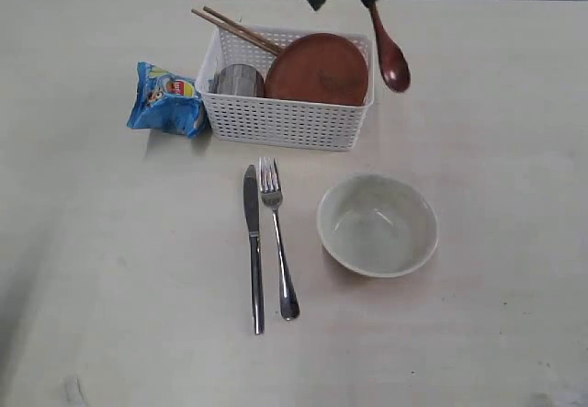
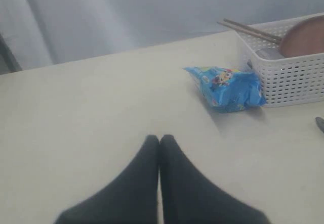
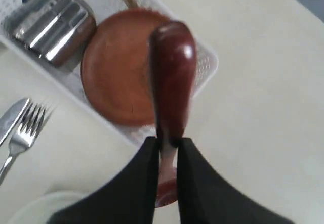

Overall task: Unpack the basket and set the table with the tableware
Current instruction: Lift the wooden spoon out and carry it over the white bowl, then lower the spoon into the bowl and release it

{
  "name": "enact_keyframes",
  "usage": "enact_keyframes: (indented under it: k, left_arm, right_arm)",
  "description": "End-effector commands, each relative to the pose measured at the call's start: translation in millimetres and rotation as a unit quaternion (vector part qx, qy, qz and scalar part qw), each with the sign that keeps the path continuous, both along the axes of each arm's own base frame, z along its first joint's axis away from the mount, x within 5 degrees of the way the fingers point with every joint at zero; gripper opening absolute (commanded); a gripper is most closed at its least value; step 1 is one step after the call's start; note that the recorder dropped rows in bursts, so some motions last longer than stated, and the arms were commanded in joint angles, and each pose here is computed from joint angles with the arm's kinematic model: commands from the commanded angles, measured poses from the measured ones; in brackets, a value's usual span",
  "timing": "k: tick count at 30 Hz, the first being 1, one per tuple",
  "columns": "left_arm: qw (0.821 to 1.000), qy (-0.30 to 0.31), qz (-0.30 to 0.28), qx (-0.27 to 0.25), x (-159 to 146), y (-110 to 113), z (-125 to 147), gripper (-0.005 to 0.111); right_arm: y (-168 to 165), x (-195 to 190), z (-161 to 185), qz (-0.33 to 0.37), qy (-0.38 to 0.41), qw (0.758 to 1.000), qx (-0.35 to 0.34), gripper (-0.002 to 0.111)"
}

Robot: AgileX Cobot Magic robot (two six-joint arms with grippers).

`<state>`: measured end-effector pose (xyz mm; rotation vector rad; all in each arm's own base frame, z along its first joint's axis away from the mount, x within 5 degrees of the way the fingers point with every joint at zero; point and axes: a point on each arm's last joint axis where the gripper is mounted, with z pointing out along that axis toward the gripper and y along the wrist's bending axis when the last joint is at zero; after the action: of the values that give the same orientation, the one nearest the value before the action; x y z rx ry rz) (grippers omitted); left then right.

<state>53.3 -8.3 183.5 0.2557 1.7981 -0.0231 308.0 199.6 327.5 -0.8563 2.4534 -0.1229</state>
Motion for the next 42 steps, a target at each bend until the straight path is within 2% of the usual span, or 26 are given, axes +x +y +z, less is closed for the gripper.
enact_keyframes:
  k: [1,5,10,14,21,29,33,37,42]
  left_arm:
    - [1.0,-0.004,-0.003,-0.003,-0.1,-0.4,0.4,0.0]
    - [1.0,-0.004,-0.003,-0.003,-0.1,-0.4,0.4,0.0]
    - [1.0,-0.004,-0.003,-0.003,-0.1,-0.4,0.4,0.0]
    - [1.0,-0.004,-0.003,-0.003,-0.1,-0.4,0.4,0.0]
    - [1.0,-0.004,-0.003,-0.002,-0.1,-0.4,0.4,0.0]
    - [1.0,-0.004,-0.003,-0.002,-0.1,-0.4,0.4,0.0]
    - [1.0,-0.004,-0.003,-0.002,-0.1,-0.4,0.4,0.0]
    - [1.0,-0.004,-0.003,-0.002,-0.1,-0.4,0.4,0.0]
    - [1.0,-0.004,-0.003,-0.002,-0.1,-0.4,0.4,0.0]
  right_arm:
    - [-17.3,-38.3,-3.9,-0.004,0.047,0.998,0.046,0.0]
    - [-21.3,-62.1,-25.7,0.02,0.095,0.992,0.077,0.0]
    - [-25.1,-72.6,-66.0,0.015,0.134,0.988,0.069,0.0]
    - [-23.3,-77.4,-83.4,0.026,0.135,0.986,0.095,0.0]
    - [-11.7,-75.1,-83.8,0.051,0.089,0.988,0.119,0.0]
    - [-5.4,-75.5,-103.9,0.116,0.114,0.985,0.058,0.0]
    - [-5.8,-75.6,-104.6,0.195,0.099,0.976,0.019,0.0]
    - [-3.6,-82.8,-105.9,0.252,0.117,0.961,0.002,0.0]
    - [-2.2,-86.8,-107.4,0.267,0.126,0.955,-0.011,0.0]
